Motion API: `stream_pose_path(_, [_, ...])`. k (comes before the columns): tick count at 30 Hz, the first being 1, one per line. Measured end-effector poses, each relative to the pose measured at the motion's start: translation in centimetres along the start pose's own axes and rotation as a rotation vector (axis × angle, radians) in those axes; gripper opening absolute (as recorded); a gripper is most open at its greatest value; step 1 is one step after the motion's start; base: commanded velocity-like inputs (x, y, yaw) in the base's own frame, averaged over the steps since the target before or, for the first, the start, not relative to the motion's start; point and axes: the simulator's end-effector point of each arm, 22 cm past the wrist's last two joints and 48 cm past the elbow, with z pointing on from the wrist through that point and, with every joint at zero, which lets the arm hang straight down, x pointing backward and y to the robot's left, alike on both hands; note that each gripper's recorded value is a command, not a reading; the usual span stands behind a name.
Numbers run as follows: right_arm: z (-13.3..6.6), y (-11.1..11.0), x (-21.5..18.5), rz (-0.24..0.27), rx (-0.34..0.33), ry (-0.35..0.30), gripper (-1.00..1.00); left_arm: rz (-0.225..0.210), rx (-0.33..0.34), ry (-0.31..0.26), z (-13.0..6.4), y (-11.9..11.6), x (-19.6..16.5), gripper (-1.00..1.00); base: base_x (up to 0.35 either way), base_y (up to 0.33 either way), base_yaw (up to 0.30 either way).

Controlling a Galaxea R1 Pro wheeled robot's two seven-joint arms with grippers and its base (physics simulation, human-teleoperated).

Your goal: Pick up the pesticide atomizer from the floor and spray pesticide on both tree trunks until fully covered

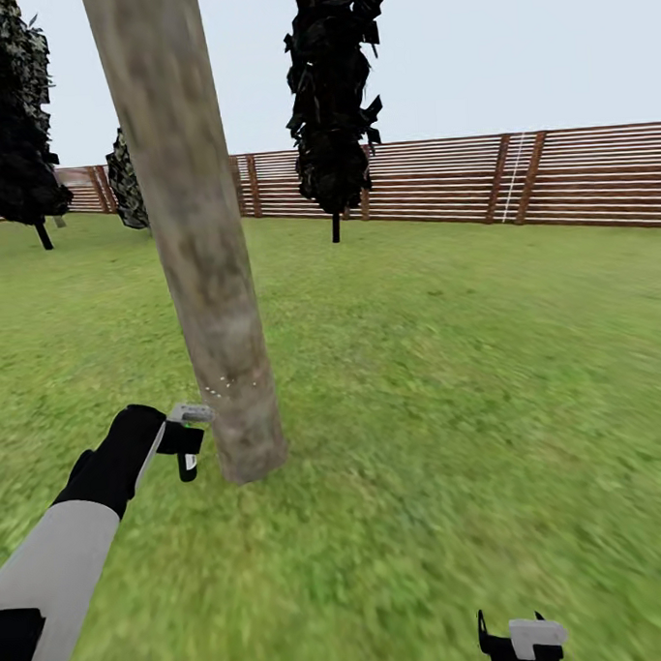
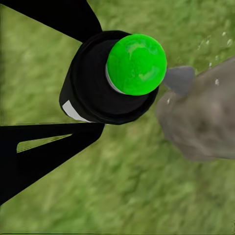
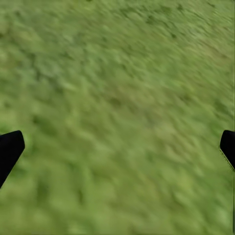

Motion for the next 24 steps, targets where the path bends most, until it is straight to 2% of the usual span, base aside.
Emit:
stream_pose_path(12, [0.0,0.0,0.0,0.000,0.000,0.001,1.00,-0.002,-0.001,0.012,0.3,0.0,0.5,-1.00,0.109,-0.275,0.010])
stream_pose_path(24, [0.0,0.1,0.0,0.001,-0.001,0.001,1.00,-0.005,0.005,0.031,0.7,-0.3,1.2,-1.00,0.090,-0.275,0.258])
